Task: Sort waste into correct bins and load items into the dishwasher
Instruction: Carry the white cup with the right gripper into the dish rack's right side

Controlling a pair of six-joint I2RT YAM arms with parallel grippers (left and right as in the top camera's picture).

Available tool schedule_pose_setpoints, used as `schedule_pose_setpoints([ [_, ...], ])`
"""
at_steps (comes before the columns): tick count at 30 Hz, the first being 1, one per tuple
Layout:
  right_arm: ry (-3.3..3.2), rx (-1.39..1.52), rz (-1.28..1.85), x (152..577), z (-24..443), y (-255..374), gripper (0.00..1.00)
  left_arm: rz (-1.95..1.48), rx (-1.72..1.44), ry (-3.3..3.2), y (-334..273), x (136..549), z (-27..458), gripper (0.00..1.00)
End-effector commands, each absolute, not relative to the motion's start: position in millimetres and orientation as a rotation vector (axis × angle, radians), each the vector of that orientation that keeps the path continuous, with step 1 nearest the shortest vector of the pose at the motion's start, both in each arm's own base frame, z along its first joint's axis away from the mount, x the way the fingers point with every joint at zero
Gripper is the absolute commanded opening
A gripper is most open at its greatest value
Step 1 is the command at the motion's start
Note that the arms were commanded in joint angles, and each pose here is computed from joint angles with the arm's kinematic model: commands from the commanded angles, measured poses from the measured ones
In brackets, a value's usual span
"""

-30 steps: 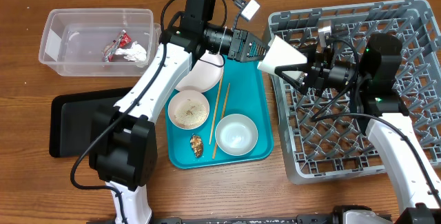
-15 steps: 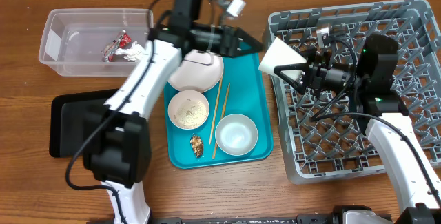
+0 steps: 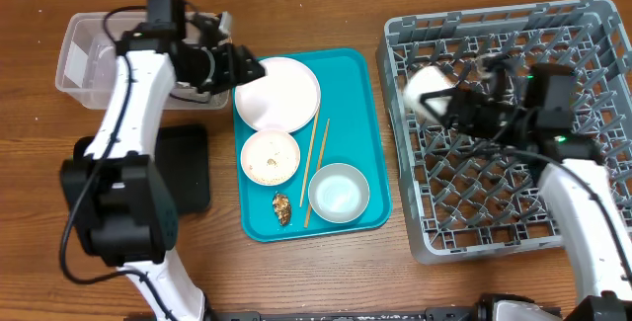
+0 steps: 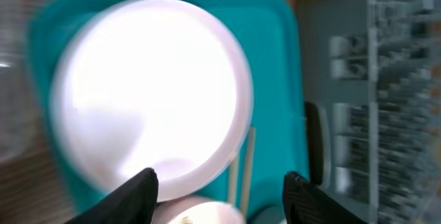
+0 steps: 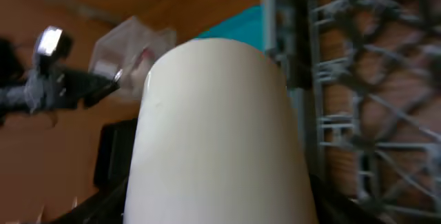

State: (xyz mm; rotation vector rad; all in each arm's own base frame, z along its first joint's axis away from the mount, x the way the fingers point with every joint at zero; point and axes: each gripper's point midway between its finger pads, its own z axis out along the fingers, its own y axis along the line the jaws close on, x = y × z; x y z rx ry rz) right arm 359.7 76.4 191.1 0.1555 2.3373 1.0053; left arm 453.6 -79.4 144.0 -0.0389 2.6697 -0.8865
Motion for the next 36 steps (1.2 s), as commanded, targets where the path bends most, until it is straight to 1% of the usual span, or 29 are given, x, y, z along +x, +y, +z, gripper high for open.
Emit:
schedule_pose_setpoints([
  [1,2.318,0.357,0.678,381,222,12,0.34,-0.51,0.011,2.593,-34,456,186,0.61],
  [4,2.347,0.533,0.445,372,235,-36,0.34,-0.355,-0.023,2.57,-14,454,201,0.61],
  [8,2.354,0.759,0.149,346,247,-98,0.34,-0.305,-0.03,2.543,-9,451,213,0.62],
  [11,2.355,0.958,-0.048,316,242,-140,0.34,-0.306,-0.03,2.543,-9,451,214,0.62],
  [14,2.38,1.183,-0.198,278,224,-178,0.34,-0.308,-0.034,2.543,-9,451,214,0.62],
  [17,2.398,1.315,-0.224,261,207,-201,0.34,-0.308,-0.034,2.543,-9,451,214,0.62],
  [23,2.421,1.496,-0.234,244,173,-234,0.34,-0.308,-0.034,2.543,-9,451,214,0.61],
  [32,2.508,1.566,-0.168,250,131,-241,0.35,-0.311,-0.023,2.543,-13,451,214,0.62],
  [34,2.513,1.564,-0.144,255,125,-242,0.37,-0.312,-0.018,2.543,-15,451,214,0.61],
  [35,2.517,1.564,-0.13,257,122,-241,0.42,-0.313,-0.015,2.543,-15,451,214,0.61],
  [36,2.521,1.566,-0.124,258,120,-241,0.43,-0.314,-0.013,2.544,-16,451,214,0.62],
])
